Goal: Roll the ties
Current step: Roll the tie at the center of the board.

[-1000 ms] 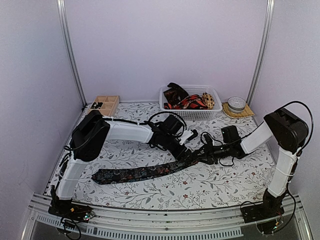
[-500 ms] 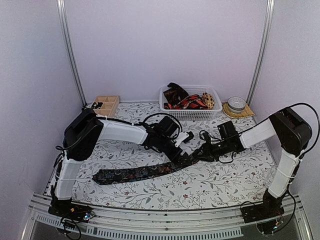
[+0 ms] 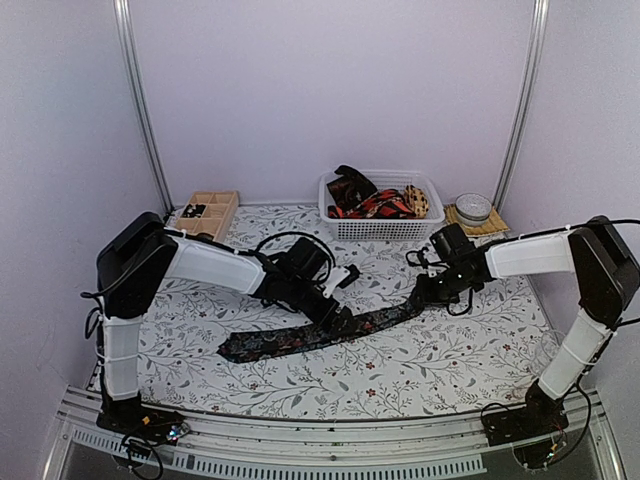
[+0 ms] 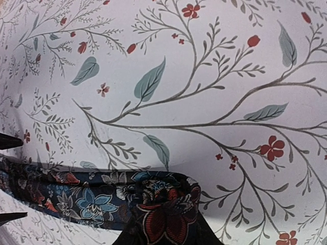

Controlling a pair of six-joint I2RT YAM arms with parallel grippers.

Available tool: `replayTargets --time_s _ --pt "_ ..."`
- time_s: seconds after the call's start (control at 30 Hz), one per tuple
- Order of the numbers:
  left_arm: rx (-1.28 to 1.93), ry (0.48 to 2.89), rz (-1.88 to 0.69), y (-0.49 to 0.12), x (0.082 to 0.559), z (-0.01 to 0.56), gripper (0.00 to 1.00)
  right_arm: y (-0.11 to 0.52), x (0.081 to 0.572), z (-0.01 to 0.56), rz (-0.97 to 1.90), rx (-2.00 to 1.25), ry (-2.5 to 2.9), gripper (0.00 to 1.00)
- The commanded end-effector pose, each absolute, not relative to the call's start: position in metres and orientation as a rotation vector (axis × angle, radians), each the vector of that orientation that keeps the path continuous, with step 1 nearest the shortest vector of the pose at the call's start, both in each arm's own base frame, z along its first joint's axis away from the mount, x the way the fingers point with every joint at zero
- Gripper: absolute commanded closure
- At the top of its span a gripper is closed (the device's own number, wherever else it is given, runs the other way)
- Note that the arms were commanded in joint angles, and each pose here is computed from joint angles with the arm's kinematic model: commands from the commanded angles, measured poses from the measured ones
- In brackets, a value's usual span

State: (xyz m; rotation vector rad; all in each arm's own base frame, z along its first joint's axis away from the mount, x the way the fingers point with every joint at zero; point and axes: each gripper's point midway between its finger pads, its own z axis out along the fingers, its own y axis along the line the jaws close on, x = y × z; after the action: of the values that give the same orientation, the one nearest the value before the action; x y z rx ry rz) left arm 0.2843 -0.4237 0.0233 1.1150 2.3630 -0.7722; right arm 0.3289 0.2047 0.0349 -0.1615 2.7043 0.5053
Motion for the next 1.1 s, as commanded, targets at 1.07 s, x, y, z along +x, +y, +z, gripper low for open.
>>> replayTargets --time_s 1.07 --pt "0.945 2.674 -0.844 -0.362 0.243 -0.021 0.29 0.216 0.324 0.025 -0.471 -0.549 2.35 0.69"
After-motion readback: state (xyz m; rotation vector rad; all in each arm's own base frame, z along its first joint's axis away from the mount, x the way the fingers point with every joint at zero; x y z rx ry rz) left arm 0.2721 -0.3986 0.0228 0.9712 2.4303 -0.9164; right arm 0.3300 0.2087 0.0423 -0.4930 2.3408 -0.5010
